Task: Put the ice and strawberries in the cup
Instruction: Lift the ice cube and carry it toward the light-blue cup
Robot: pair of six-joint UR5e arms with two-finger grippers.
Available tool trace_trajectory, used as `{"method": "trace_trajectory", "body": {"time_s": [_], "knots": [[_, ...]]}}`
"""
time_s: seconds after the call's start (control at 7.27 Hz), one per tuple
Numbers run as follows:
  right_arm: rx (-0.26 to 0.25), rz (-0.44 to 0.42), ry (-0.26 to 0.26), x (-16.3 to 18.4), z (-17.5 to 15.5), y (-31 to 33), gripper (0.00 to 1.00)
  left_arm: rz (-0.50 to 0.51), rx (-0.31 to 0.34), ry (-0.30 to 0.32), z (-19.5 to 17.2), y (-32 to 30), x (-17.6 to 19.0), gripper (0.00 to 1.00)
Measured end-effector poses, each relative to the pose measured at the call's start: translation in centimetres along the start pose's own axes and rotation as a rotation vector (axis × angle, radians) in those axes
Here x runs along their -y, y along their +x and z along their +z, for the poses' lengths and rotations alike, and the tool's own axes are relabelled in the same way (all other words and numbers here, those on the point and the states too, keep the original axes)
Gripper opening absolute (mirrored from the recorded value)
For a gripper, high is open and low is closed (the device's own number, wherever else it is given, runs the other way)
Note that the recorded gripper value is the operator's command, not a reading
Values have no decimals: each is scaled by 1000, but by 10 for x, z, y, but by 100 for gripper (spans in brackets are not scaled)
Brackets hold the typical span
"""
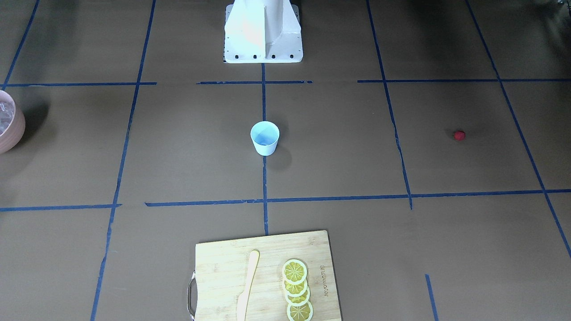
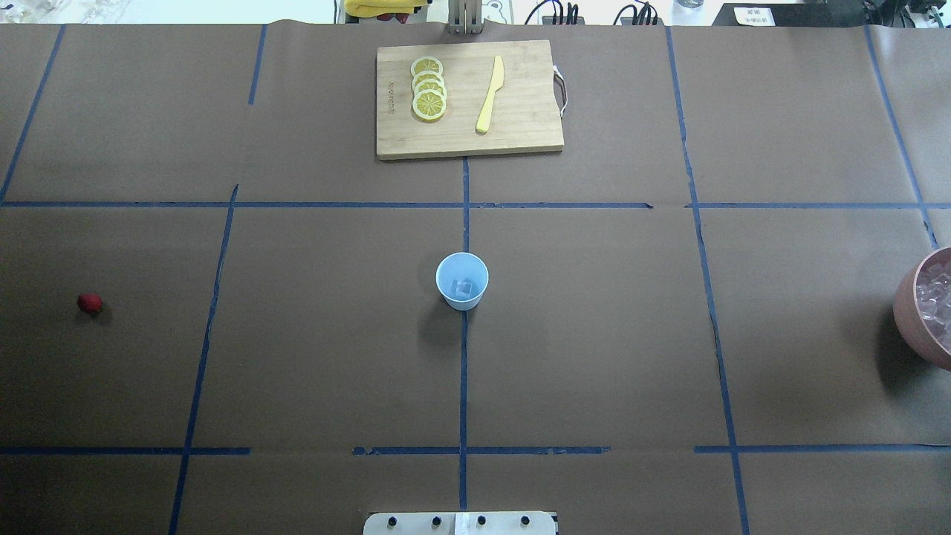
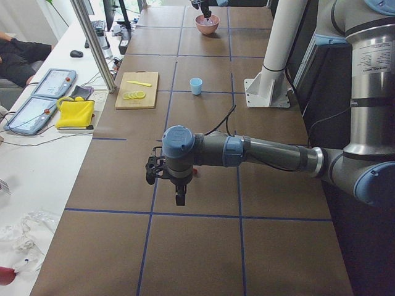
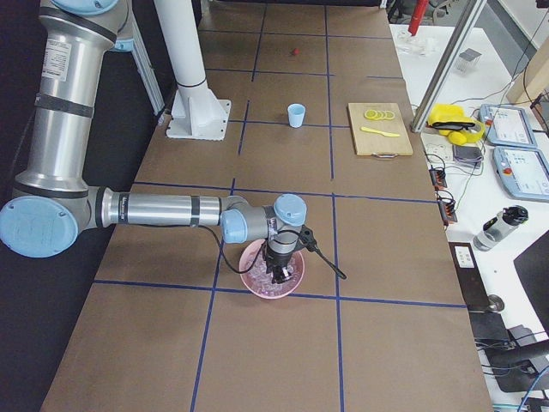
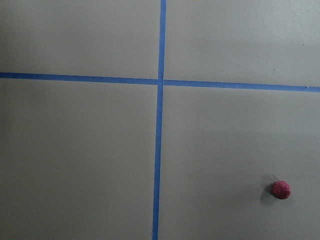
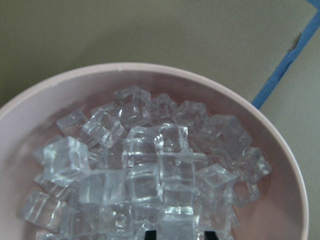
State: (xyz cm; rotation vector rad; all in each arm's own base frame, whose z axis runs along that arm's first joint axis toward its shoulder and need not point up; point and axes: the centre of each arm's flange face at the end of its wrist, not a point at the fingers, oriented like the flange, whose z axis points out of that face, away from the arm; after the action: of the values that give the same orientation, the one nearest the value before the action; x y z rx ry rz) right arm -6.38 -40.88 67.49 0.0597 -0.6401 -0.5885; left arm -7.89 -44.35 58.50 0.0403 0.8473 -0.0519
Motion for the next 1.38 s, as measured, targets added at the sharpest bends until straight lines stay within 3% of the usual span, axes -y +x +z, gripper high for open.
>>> {"method": "trace_trajectory", "body": {"time_s": [0.28, 0.83, 1.38], "knots": [[0, -1, 0, 0, 0, 0, 1, 2, 0, 1, -1, 1, 0, 100], [-6, -21, 29, 3, -16, -6, 0, 3, 0, 3, -2, 2, 0, 100], [-27, 28, 124, 23, -130, -39, 0, 3, 0, 6, -4, 4, -1, 100]]}}
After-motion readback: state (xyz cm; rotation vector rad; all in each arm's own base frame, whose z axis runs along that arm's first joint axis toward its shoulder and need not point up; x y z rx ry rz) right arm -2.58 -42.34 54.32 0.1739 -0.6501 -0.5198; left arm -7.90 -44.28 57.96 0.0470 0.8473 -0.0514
